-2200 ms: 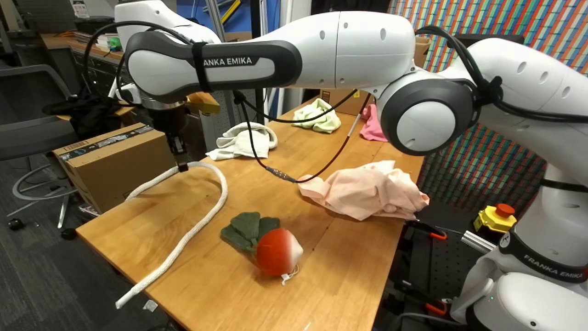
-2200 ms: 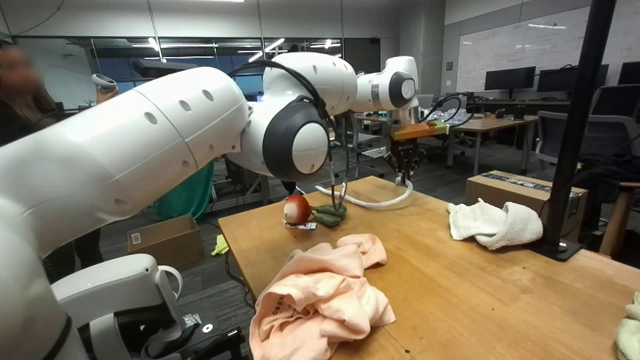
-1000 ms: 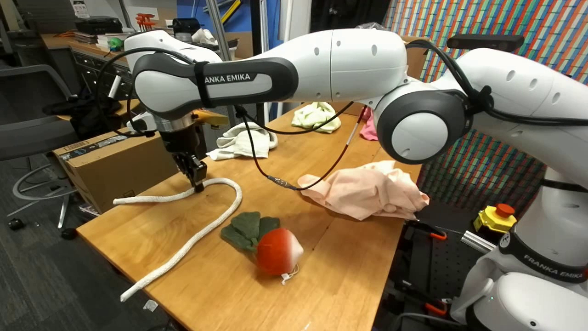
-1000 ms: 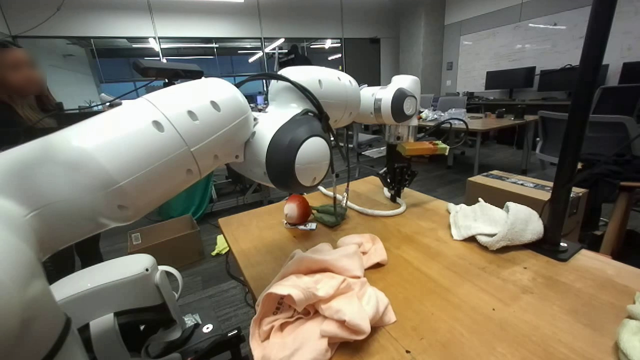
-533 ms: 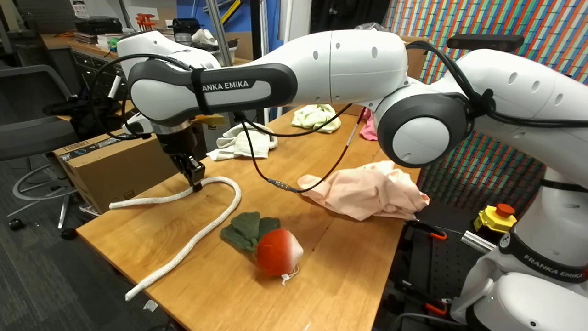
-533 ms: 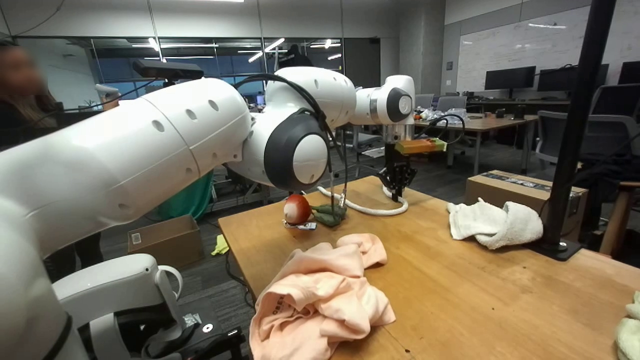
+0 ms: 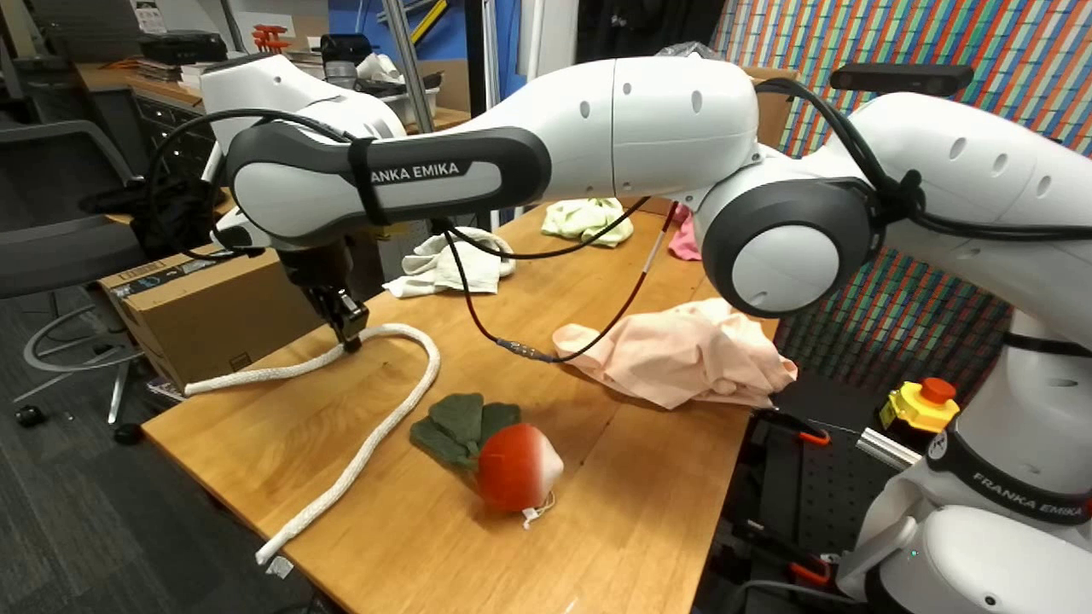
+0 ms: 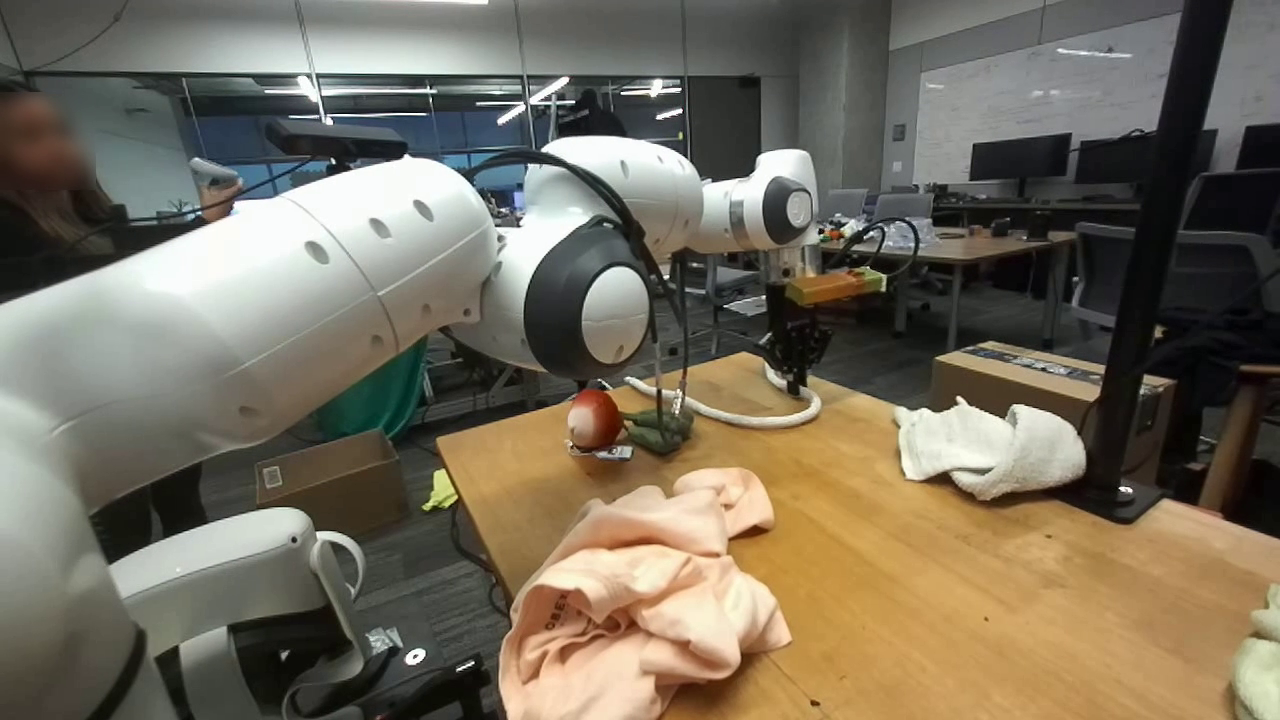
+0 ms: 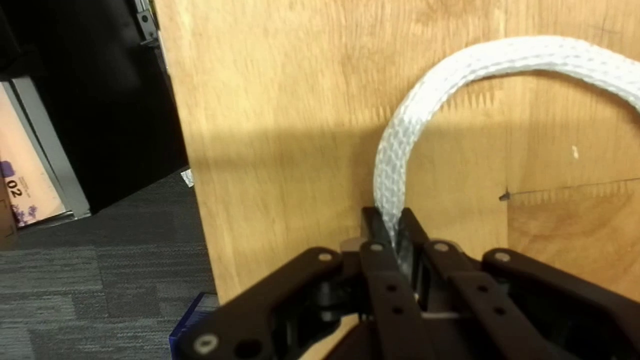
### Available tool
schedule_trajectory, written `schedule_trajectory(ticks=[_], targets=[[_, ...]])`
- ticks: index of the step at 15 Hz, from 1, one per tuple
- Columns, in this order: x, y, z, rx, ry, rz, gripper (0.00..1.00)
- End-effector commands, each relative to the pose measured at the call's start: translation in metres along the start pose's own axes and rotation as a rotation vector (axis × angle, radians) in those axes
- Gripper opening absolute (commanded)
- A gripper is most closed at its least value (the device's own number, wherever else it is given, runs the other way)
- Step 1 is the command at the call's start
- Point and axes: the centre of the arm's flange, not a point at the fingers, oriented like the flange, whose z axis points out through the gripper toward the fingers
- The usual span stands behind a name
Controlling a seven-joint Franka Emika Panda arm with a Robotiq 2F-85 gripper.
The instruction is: Spread out the clothes and the objects on the table
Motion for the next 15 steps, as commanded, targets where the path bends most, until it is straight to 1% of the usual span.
schedule_trajectory(ticks=[1,4,5,7,8,10,12,15], targets=[[0.011,0.021,-0.014,0.004,-0.021,-0.001,0.36],[0.008,0.019,-0.024,0.047,-0.035,0.009,0.57],[0.008,0.018,-0.028,0.064,-0.042,0.011,0.66],[0.007,0.015,-0.038,0.07,-0.053,0.007,0.79],[0.007,0.013,-0.046,0.065,-0.049,0.005,0.88],[0.008,0.008,-0.064,0.039,-0.04,-0.005,0.99],[0.008,0.004,-0.087,-0.003,-0.036,0.016,1.0],[-0.003,-0.005,-0.117,-0.06,-0.085,0.181,1.0]])
